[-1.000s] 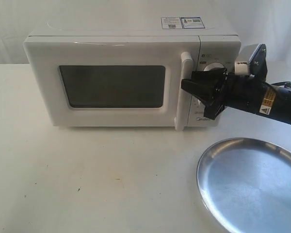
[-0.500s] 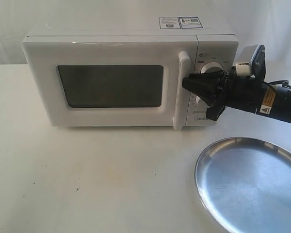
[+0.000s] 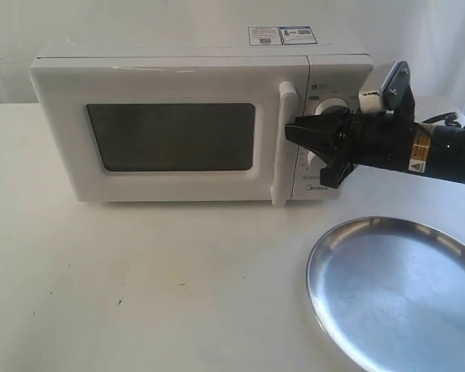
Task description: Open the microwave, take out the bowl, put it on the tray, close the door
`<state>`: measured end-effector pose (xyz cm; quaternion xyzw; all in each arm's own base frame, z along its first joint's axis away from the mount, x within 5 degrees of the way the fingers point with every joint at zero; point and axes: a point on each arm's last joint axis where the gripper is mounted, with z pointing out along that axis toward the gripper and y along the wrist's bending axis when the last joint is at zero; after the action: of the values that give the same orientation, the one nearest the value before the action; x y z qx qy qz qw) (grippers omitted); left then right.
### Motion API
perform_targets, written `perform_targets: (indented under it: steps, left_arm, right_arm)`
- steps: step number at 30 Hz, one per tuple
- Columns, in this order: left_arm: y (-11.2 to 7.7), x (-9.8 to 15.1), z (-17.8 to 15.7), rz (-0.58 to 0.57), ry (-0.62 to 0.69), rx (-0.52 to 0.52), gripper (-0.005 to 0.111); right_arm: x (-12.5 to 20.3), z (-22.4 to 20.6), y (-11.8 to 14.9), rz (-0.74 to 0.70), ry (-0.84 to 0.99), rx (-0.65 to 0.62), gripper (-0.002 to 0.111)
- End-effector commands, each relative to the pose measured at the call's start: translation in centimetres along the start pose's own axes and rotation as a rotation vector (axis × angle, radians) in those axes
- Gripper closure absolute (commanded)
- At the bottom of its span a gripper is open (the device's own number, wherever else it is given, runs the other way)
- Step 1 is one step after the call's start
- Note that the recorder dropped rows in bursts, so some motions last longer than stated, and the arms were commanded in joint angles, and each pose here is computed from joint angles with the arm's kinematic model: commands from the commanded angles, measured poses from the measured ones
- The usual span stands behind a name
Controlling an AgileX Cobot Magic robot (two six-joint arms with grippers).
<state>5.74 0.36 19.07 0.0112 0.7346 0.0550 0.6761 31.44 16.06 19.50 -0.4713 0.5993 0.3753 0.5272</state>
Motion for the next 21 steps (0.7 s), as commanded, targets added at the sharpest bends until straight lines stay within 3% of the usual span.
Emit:
perform_targets:
  steps: [1, 21]
  left_arm:
    - [0.0, -0.1, 0.0, -0.008, -0.009, 0.0, 0.107]
    - [0.0, -0.1, 0.0, -0.008, -0.009, 0.0, 0.107]
  right_arm:
    - [-0.6, 3.0, 6.9, -0.198, 0.03, -0.447, 0.108]
    - [-1.7, -1.2, 12.8, -0.3, 0.008, -0.485, 0.108]
